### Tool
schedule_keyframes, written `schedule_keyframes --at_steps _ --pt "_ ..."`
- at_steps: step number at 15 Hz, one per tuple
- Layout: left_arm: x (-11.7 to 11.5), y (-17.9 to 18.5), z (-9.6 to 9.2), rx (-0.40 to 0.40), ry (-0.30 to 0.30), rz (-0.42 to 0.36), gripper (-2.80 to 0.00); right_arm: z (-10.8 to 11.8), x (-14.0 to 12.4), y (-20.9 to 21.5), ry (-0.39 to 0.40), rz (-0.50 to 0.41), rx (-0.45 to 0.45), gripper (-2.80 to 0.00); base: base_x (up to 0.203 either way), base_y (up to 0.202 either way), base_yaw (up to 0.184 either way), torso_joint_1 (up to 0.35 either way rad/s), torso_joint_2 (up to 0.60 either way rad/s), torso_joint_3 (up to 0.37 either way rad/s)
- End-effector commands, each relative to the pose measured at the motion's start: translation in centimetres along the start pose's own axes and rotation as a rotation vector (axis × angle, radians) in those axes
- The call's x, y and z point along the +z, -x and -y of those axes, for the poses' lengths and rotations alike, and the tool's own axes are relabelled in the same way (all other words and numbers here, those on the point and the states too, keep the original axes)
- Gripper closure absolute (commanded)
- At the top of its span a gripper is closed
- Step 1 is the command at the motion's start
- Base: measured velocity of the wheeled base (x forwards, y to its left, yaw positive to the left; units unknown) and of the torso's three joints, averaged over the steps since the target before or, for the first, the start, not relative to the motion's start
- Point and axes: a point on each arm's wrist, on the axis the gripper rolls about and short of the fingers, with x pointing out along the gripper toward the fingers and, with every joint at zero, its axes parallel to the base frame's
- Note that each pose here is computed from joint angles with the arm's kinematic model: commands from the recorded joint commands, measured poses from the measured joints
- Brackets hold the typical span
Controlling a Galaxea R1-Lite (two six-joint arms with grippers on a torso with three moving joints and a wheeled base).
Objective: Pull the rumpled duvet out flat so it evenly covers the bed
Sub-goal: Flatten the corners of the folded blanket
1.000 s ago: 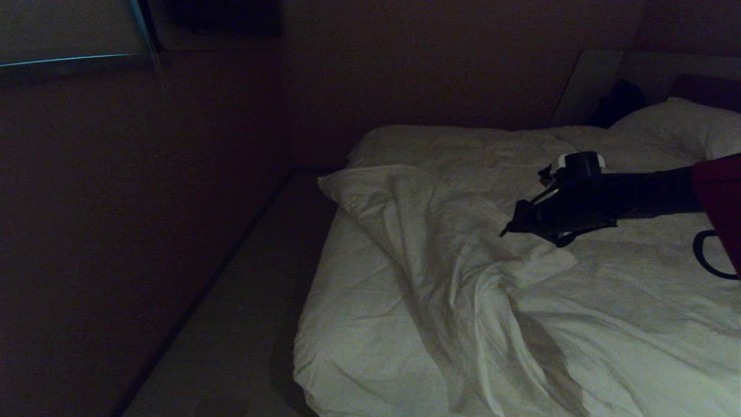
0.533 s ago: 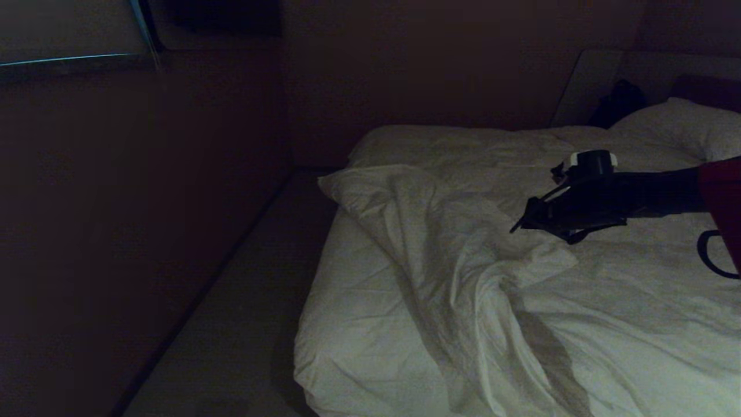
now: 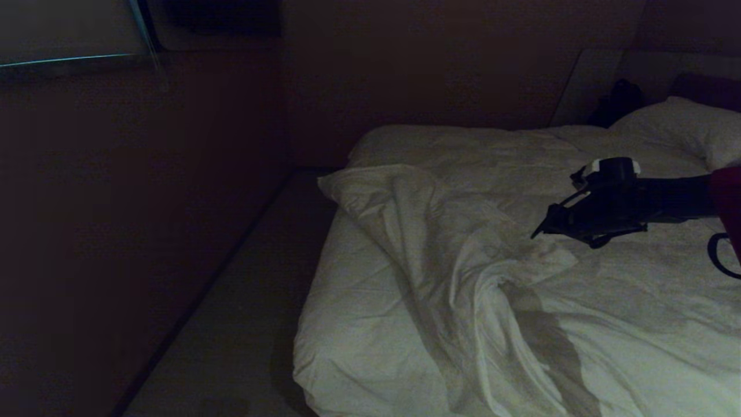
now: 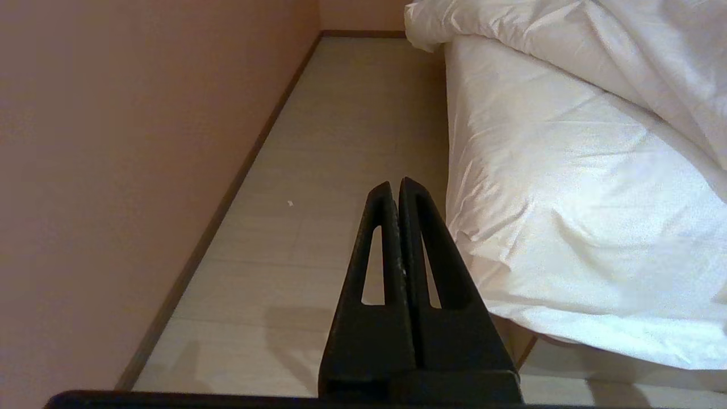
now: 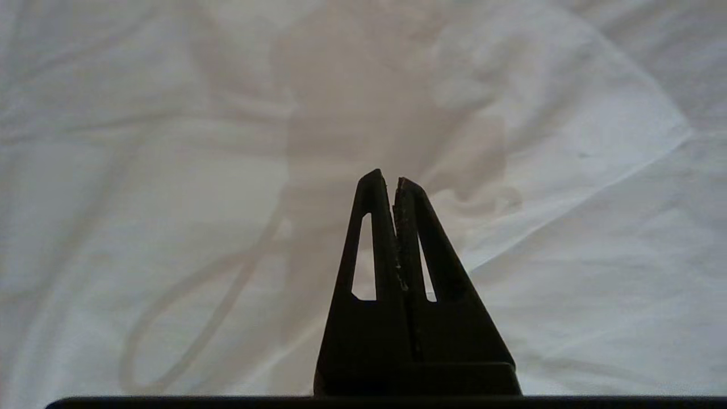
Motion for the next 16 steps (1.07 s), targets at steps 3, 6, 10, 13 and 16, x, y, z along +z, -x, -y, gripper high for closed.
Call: schedule_keyframes --at_steps 3,6,10,13,16 --pt "0.0 0.0 0.0 0.001 0.0 0.0 0.0 2.0 0.3 0.1 0.023 0.004 -0.032 -2.8 0.0 0.0 0.0 0.0 0.0 0.0" --pt "0.0 0.0 0.0 0.001 0.0 0.0 0.0 3.3 0.8 0.0 0.015 0.019 -0.051 -2.8 0.0 0.0 0.0 0.0 0.0 0.0" --pt "0.0 0.0 0.0 0.001 0.0 0.0 0.0 5.9 0.9 -1.1 -0.006 0.02 -0.092 -2.8 0.0 0.0 0.0 0.0 0.0 0.0" --pt "0.0 0.0 0.0 0.001 0.0 0.0 0.0 7.1 0.4 -2.4 -0.017 0.002 -0.106 -2.8 0.0 0.0 0.0 0.0 0.0 0.0" --pt "0.0 0.0 0.0 0.001 0.0 0.0 0.0 8.5 0.1 -3.4 -0.03 0.0 -0.123 -2.8 0.0 0.0 0.0 0.0 0.0 0.0"
